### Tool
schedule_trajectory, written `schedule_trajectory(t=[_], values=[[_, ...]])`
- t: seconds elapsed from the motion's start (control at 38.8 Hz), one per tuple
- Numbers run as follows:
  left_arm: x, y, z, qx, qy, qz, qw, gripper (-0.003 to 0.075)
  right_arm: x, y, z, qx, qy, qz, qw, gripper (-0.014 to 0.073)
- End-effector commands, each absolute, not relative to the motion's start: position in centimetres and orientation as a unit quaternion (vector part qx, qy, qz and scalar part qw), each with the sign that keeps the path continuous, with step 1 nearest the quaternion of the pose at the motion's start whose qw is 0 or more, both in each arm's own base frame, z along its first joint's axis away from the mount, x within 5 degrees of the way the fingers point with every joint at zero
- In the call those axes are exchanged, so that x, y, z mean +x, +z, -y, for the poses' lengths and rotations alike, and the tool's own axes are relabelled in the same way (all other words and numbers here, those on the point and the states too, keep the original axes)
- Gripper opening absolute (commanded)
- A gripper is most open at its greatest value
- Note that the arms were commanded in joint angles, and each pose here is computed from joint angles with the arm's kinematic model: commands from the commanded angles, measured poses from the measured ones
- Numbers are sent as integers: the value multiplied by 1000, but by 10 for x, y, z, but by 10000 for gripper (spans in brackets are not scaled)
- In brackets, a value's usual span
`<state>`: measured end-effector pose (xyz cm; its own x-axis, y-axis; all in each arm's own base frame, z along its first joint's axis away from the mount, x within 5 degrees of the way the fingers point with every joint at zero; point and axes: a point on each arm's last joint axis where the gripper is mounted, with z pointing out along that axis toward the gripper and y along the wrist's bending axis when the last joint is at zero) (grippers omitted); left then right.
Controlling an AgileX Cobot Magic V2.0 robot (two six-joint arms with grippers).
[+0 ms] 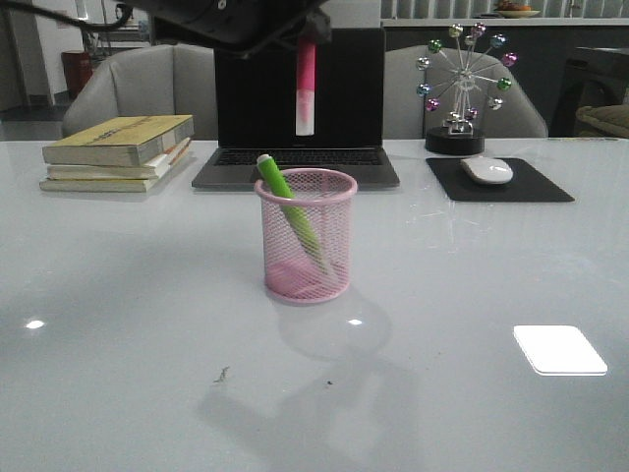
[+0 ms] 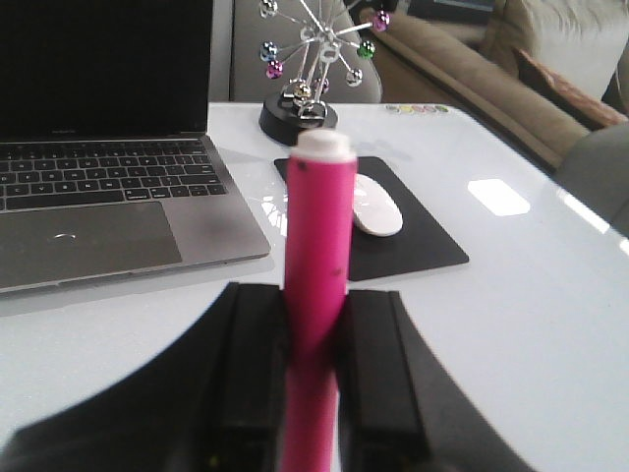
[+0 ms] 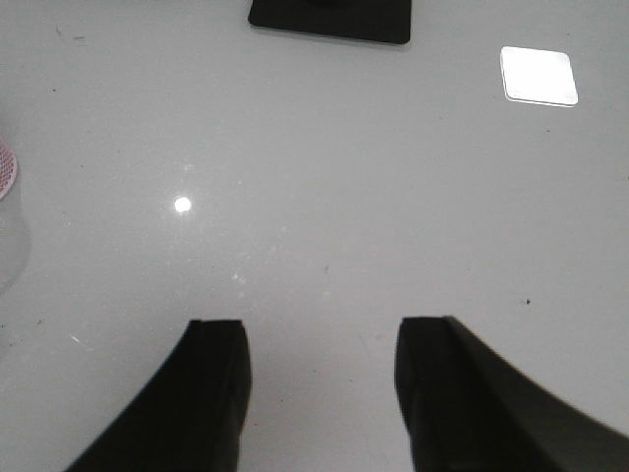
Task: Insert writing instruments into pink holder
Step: 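Lift the pink marker upright and carry it above the holder, then lower the pink marker into the holder and open the left gripper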
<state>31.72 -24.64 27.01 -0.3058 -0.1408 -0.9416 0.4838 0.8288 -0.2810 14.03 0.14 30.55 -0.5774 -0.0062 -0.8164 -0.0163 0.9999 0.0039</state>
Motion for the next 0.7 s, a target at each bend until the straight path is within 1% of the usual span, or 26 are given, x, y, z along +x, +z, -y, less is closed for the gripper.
schedule_trajectory(t=[0.0, 0.08, 0.23, 0.31, 0.39, 0.46, 0.52, 0.57, 0.67], values=[[307, 292, 245, 84, -297, -690, 655, 101, 144, 321, 0, -9, -2, -862, 507, 450], [306, 276, 248, 89, -291, -701, 645, 101, 144, 321, 0, -9, -2, -862, 507, 450], [310, 262, 251, 94, -283, -706, 642, 111, 144, 321, 0, -9, -2, -862, 507, 450], [310, 261, 253, 108, -281, -701, 646, 166, 144, 321, 0, -10, -2, -862, 507, 450], [309, 260, 253, 110, -280, -704, 643, 260, 144, 321, 0, -10, -2, -862, 506, 450], [309, 260, 254, 112, -281, -707, 640, 378, 144, 321, 0, -10, -2, -862, 506, 450], [307, 261, 255, 114, -283, -705, 640, 442, 144, 321, 0, -10, -2, -862, 506, 450], [306, 263, 255, 114, -284, -703, 642, 465, 144, 321, 0, -10, -2, -862, 506, 450], [305, 274, 250, 112, -285, -697, 648, 465, 144, 321, 0, -10, -2, -862, 506, 450]])
